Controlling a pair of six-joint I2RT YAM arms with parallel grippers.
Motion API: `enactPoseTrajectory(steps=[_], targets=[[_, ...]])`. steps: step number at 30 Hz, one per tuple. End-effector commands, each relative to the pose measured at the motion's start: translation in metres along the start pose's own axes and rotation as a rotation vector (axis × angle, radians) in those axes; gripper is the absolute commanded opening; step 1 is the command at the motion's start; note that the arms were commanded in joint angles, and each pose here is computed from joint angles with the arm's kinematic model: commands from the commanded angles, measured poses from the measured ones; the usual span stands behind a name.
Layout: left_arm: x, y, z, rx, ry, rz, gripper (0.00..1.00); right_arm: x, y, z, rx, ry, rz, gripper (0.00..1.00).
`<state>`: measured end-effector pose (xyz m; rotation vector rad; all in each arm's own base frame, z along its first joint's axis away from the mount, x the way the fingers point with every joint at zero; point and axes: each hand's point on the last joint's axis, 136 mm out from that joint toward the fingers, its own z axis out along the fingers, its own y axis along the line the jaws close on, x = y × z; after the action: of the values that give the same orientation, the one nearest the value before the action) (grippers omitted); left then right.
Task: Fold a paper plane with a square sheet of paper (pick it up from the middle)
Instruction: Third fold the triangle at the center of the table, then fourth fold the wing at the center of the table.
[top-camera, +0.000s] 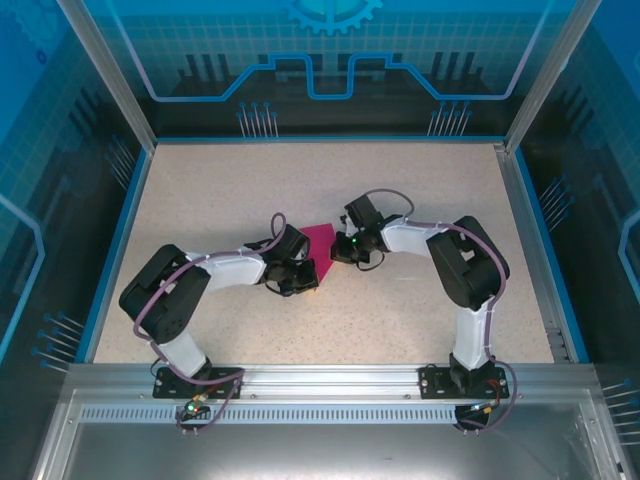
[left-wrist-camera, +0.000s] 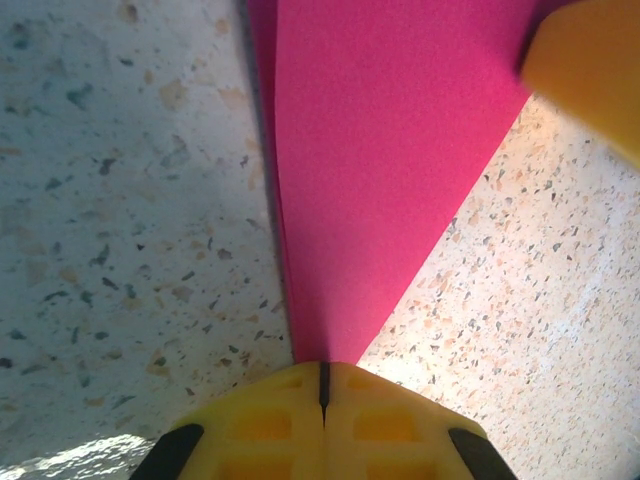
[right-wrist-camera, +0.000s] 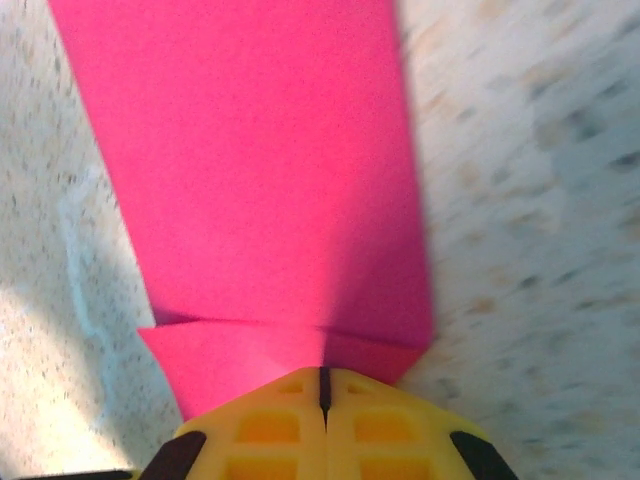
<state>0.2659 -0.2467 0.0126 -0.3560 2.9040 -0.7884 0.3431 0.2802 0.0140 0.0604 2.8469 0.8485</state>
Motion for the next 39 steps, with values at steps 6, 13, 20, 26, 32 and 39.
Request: enactPoseTrajectory(steps=[6, 13, 20, 26, 32, 39], targets=[[0.019, 0.026, 0.010, -0.099, 0.073, 0.001, 0.01, -0.036, -0.040, -0.009, 0.104, -0.065, 0.084, 0.00], [0.013, 0.008, -0.008, -0.043, 0.036, 0.034, 0.06, -0.048, -0.005, -0.053, 0.026, -0.153, 0.018, 0.06], [-0.009, -0.029, -0.047, 0.088, -0.121, 0.086, 0.24, -0.020, 0.011, -0.069, -0.075, -0.130, -0.079, 0.37], [-0.026, -0.027, -0.049, 0.072, -0.216, 0.062, 0.30, -0.003, 0.020, -0.053, -0.169, -0.016, -0.097, 0.41], [-0.032, -0.017, -0.042, 0.036, -0.239, 0.007, 0.39, -0.006, 0.020, -0.034, -0.181, 0.042, -0.083, 0.42], [-0.033, -0.003, -0.039, -0.038, -0.245, -0.024, 0.45, -0.011, 0.016, -0.025, -0.148, 0.055, -0.054, 0.40]])
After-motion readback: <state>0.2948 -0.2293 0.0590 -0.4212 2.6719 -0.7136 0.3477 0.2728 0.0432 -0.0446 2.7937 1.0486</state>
